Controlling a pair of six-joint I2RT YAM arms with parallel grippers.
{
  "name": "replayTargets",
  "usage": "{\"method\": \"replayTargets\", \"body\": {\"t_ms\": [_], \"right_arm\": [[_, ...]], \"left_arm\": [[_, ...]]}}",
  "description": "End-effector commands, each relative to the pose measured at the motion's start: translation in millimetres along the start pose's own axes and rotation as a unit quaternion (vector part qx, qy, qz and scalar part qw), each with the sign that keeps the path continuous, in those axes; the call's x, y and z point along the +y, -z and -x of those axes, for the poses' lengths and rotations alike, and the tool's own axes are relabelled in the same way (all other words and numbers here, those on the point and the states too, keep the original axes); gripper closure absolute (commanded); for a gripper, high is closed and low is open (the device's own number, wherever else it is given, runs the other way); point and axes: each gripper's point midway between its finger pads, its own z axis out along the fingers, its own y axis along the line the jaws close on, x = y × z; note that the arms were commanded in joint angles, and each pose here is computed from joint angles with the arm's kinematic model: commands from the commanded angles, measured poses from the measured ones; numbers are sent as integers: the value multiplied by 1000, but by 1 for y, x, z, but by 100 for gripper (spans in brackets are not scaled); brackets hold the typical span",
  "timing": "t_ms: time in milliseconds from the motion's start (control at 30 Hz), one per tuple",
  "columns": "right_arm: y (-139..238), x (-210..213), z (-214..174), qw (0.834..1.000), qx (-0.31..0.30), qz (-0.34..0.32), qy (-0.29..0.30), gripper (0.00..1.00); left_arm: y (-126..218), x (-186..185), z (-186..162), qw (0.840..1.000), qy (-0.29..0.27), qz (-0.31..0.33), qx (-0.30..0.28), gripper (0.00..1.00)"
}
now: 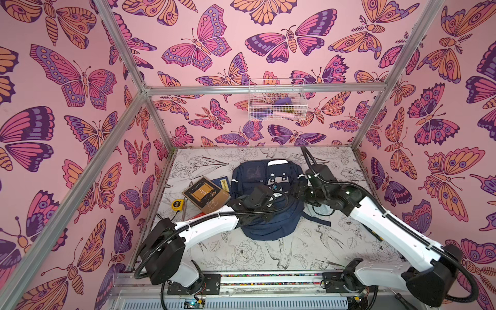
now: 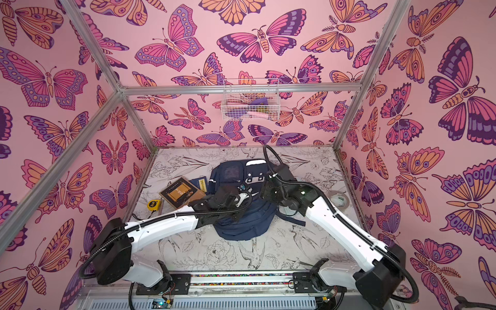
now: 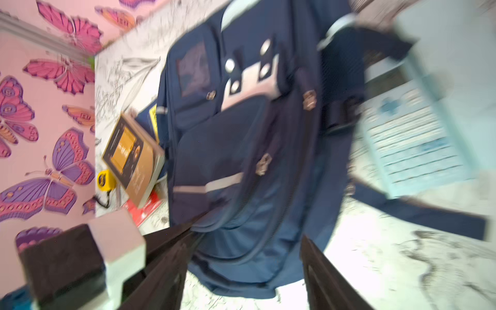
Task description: Pack the student bag
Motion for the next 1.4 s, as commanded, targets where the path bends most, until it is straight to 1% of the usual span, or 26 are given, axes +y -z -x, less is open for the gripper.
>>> {"method": "replayTargets", "body": {"t_ms": [0, 67, 100, 133, 167, 200, 267, 333, 400, 567, 667, 833, 867, 900, 1000, 1200, 1367], "right_arm": [[15, -39, 16, 993, -87, -63, 48, 27], [18, -54, 19, 985, -147, -53, 69, 32], [19, -59, 18, 983, -164, -43, 72, 34], [21, -65, 17, 983, -168, -23, 69, 32], [17, -64, 13, 985, -152, 16, 76, 32], [14, -65, 10, 987, -135, 43, 72, 34], [3, -69, 5, 991, -86, 95, 51, 37], [-8, -71, 0, 990, -52, 127, 39, 39], [-18, -72, -1, 989, -42, 138, 39, 39], [-32, -51, -3, 974, -17, 223, 35, 39], [-38, -49, -1, 969, -12, 245, 28, 39], [-48, -62, 2, 963, -6, 269, -7, 39], [-49, -64, 2, 960, -6, 279, -17, 38], [-50, -65, 3, 958, -6, 287, -24, 37], [-53, -63, 2, 950, -3, 310, -30, 36], [-56, -53, 0, 936, 19, 351, -37, 43], [-56, -52, -1, 933, 24, 357, -46, 47]], "left_arm": [[24, -3, 40, 997, 19, -25, -72, 100], [32, -6, 51, 994, 25, -49, -91, 100], [35, -7, 54, 993, 29, -60, -97, 100], [40, -7, 59, 991, 36, -72, -105, 100], [43, -7, 63, 989, 42, -85, -112, 100], [46, -7, 65, 987, 48, -96, -117, 100], [53, -5, 69, 984, 59, -114, -127, 100], [57, -3, 70, 981, 70, -127, -133, 100], [61, -3, 72, 977, 78, -143, -139, 100], [70, -2, 75, 970, 96, -165, -150, 100], [73, -2, 77, 967, 103, -173, -155, 100], [79, 1, 79, 965, 112, -173, -160, 100], [79, 1, 78, 965, 112, -175, -159, 100], [94, -1, 85, 962, 106, -179, -177, 100], [95, -2, 83, 961, 106, -186, -175, 100], [95, 2, 83, 957, 124, -192, -178, 100], [97, 3, 88, 952, 140, -200, -186, 100]]}}
